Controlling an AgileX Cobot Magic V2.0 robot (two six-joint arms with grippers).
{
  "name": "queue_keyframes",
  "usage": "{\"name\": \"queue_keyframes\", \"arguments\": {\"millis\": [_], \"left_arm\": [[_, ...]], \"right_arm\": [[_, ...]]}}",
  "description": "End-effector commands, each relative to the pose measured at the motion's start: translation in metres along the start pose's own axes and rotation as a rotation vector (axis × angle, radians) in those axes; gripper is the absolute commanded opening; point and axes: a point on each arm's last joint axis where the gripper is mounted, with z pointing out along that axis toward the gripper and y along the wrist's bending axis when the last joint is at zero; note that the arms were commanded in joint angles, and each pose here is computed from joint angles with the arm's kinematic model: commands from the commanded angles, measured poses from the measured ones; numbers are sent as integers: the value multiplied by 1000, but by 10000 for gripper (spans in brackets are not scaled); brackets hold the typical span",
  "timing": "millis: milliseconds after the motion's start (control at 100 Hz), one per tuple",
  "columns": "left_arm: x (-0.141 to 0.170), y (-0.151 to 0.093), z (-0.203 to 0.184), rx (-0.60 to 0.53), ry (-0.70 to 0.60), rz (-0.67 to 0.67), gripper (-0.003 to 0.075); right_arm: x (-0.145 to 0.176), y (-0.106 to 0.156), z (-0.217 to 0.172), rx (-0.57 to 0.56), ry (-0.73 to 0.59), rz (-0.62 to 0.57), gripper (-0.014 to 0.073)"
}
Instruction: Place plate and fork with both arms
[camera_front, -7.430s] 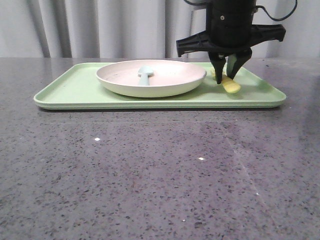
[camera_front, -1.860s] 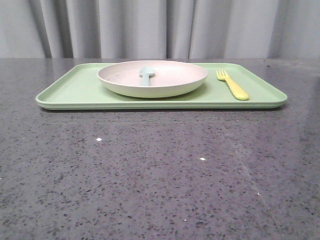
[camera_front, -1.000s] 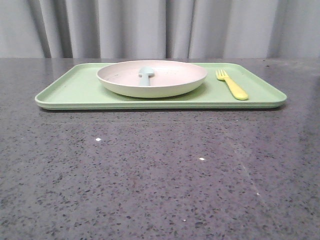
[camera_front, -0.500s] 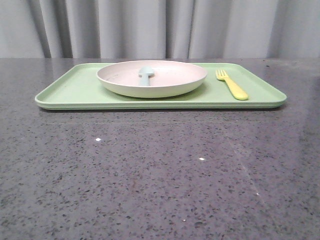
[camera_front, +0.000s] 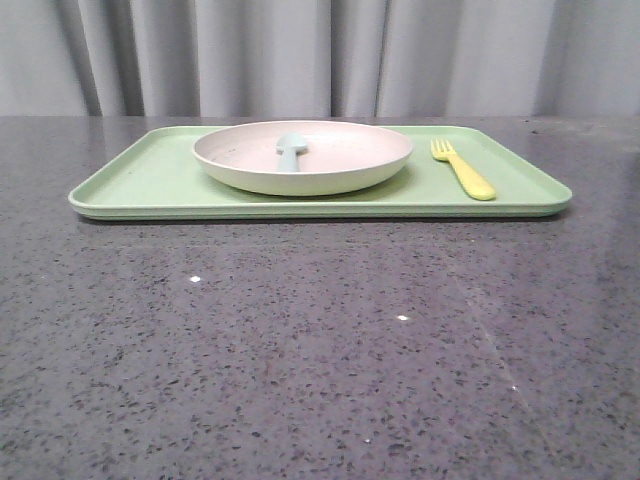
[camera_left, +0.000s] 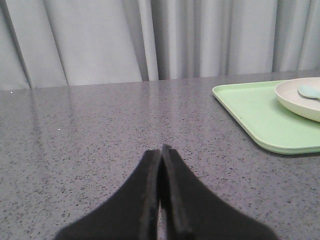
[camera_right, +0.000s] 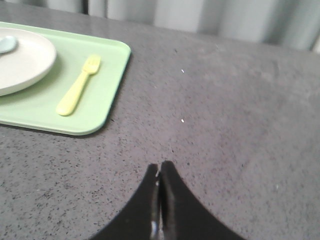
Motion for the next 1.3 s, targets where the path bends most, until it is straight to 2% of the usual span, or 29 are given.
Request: {"name": "queue_keyframes", "arguments": {"millis": [0,140,300,610,1290], "left_arm": [[-5,-1,-2,13,-103,-10,-20],[-5,-1,-2,13,-103,-10,-20],[-5,-1,-2,13,-103,-10,-20],[-5,-1,-2,13,-103,-10,-20],[-5,-1,-2,13,-103,-10,-20]], "right_arm": [[-9,2,-10,-31,-128,-68,-118],[2,3,-21,-10,-212,-106,-118],[15,8,-27,11,-301,-84,-118],[45,11,-17,59,-383,-62,-118],[90,13,14,60,-370,-51,-118]]}}
